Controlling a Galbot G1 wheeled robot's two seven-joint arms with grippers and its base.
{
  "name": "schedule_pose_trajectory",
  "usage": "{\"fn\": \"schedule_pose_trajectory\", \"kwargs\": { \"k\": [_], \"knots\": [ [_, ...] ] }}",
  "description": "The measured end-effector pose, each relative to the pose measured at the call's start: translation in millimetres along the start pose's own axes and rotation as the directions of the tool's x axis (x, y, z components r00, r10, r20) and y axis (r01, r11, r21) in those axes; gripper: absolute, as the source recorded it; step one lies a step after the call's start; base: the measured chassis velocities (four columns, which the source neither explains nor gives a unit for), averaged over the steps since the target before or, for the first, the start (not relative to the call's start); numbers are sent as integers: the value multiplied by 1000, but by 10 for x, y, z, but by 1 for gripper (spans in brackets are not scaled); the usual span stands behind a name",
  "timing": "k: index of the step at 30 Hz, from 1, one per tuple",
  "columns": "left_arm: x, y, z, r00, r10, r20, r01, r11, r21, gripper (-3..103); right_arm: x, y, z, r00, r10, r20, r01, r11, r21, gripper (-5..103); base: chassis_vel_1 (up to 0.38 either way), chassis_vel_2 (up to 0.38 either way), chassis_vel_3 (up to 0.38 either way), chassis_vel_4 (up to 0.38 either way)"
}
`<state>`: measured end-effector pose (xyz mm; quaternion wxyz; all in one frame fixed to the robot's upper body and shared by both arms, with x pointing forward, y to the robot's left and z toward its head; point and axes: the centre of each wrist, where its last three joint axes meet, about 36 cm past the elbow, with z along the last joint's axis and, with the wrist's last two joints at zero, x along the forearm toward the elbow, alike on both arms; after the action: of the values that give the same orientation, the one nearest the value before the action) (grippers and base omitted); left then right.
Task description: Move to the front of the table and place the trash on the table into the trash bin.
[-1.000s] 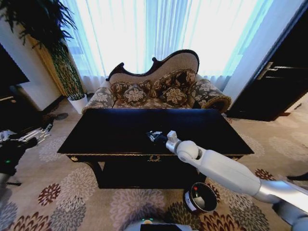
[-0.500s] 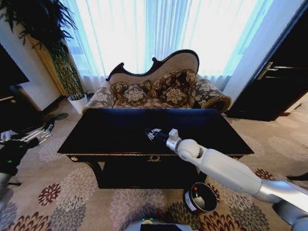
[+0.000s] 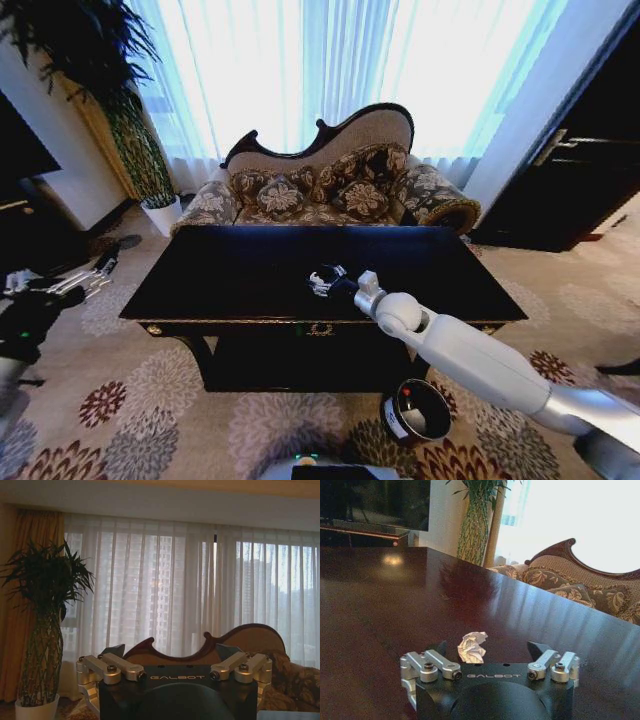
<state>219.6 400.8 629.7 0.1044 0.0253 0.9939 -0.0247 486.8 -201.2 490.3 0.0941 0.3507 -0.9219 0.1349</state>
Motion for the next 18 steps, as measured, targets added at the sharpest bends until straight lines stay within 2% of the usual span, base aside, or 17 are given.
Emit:
{"fn": "schedule_pose_trajectory", "kwargs": {
  "k": [1, 4, 6, 8, 11, 14, 16, 17, 18],
  "knots": [
    [0, 0, 0, 1000, 0, 0, 0, 1000, 0, 100, 0, 0, 0, 1000, 0, 0, 0, 1000, 0, 91, 0, 0, 0, 0],
    [4, -13, 3, 1000, 0, -1, 0, 1000, -1, 100, -2, -5, -8, 1000, -12, -3, 12, 1000, 1, 102, 0, 0, 0, 0],
    [5, -12, 0, 1000, -1, 0, 1, 1000, -3, 100, -2, -13, -11, 1000, -16, -10, 16, 1000, 0, 100, 0, 0, 0, 0],
    [10, -10, -8, 1000, -3, 1, 3, 1000, -5, 100, 1, -26, -16, 999, -21, -25, 21, 1000, -10, 96, 0, 0, 0, 0],
    [19, -17, -12, 1000, -4, 1, 4, 1000, -6, 100, 6, -43, -19, 999, -23, -38, 22, 1000, -21, 81, 0, 0, 0, 0],
    [23, -25, -15, 1000, -3, 2, 3, 1000, -5, 100, 11, -43, -21, 999, -26, -42, 25, 999, -31, 76, 0, 0, 0, 0],
    [24, -29, -15, 1000, -3, 3, 3, 1000, -5, 100, 24, -39, -18, 999, -30, -44, 28, 999, -33, 65, 0, 0, 0, 0],
    [24, -29, -15, 1000, -3, 3, 3, 1000, -5, 100, 24, -39, -18, 999, -30, -44, 28, 999, -33, 65, 0, 0, 0, 0],
    [25, -32, -15, 1000, -3, 4, 3, 1000, -4, 100, 33, -38, -15, 999, -31, -44, 30, 999, -34, 59, 0, 0, 0, 0]
  ]
}}
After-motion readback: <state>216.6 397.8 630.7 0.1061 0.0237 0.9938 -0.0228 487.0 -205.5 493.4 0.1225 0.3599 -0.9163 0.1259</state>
